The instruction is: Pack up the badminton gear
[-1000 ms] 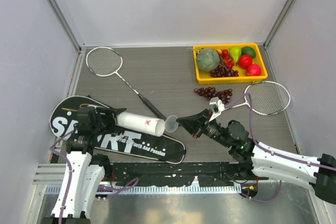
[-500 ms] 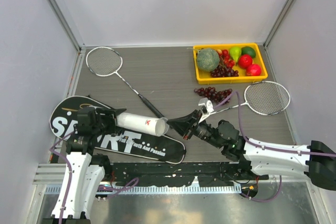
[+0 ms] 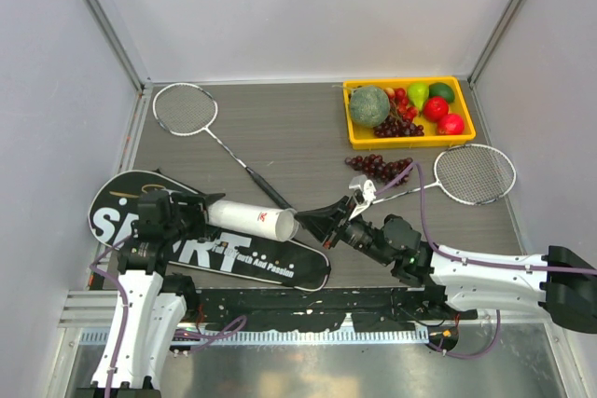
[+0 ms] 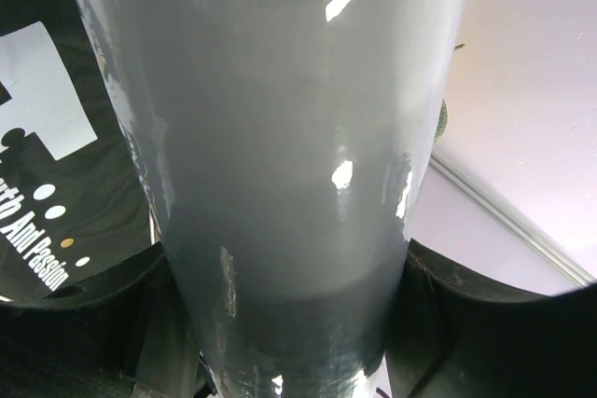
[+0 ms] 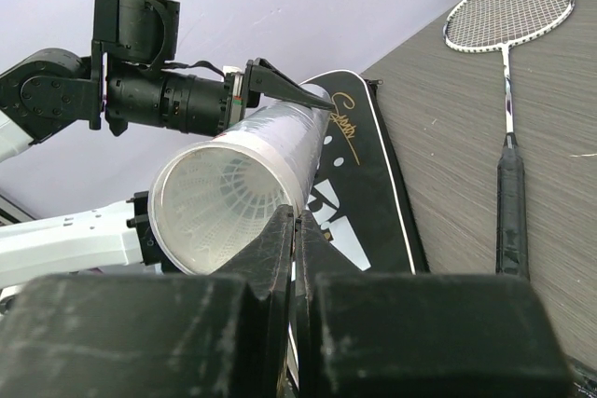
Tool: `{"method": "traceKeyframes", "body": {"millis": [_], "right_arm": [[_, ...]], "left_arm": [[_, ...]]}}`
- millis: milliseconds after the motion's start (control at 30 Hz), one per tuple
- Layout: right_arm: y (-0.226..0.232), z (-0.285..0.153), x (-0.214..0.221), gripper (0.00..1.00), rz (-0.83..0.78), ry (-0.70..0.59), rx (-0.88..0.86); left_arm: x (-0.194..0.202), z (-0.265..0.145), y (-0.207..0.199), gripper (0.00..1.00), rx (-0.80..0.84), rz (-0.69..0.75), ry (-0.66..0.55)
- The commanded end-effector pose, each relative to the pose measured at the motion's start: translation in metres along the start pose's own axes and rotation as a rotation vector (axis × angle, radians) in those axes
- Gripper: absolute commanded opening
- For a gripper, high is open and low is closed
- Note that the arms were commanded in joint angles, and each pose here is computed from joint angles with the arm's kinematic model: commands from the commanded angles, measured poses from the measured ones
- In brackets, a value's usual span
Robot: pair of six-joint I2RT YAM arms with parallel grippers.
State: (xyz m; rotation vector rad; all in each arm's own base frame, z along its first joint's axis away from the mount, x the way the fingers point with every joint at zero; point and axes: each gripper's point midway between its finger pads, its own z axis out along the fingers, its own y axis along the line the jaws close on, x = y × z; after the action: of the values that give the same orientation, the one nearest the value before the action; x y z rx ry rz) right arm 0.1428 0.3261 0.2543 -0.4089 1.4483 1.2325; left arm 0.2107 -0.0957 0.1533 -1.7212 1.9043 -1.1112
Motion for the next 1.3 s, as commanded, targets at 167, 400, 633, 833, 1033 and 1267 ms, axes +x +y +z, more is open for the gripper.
{"method": "traceKeyframes", "body": {"millis": [167, 400, 633, 833, 1033, 1267], "right_arm": [[0.012, 0.006, -0.023, 0.05, 0.001, -0.074, -0.013], [0.016, 0.009, -0.021, 0.05, -0.002, -0.064, -0.014], [0.016, 0.016, -0.017, 0.05, -0.003, -0.05, -0.001], [0.014, 0.017, -0.014, 0.16, 0.009, -0.038, 0.016], [0.014, 0.013, -0.017, 0.42, 0.023, -0.038, 0.019], [0.019, 0.015, -0.013, 0.55, 0.023, -0.015, -0.006]], "left_arm": [[0.008, -0.006, -0.02, 0.0, 0.078, 0.012, 0.037], [0.007, -0.003, -0.017, 0.0, 0.072, 0.01, 0.036], [0.01, -0.004, -0.019, 0.0, 0.083, 0.016, 0.051], [0.011, -0.005, -0.019, 0.0, 0.085, 0.017, 0.058], [0.01, -0.004, -0.017, 0.0, 0.081, 0.014, 0.056], [0.013, -0.007, -0.022, 0.0, 0.092, 0.022, 0.067]]}}
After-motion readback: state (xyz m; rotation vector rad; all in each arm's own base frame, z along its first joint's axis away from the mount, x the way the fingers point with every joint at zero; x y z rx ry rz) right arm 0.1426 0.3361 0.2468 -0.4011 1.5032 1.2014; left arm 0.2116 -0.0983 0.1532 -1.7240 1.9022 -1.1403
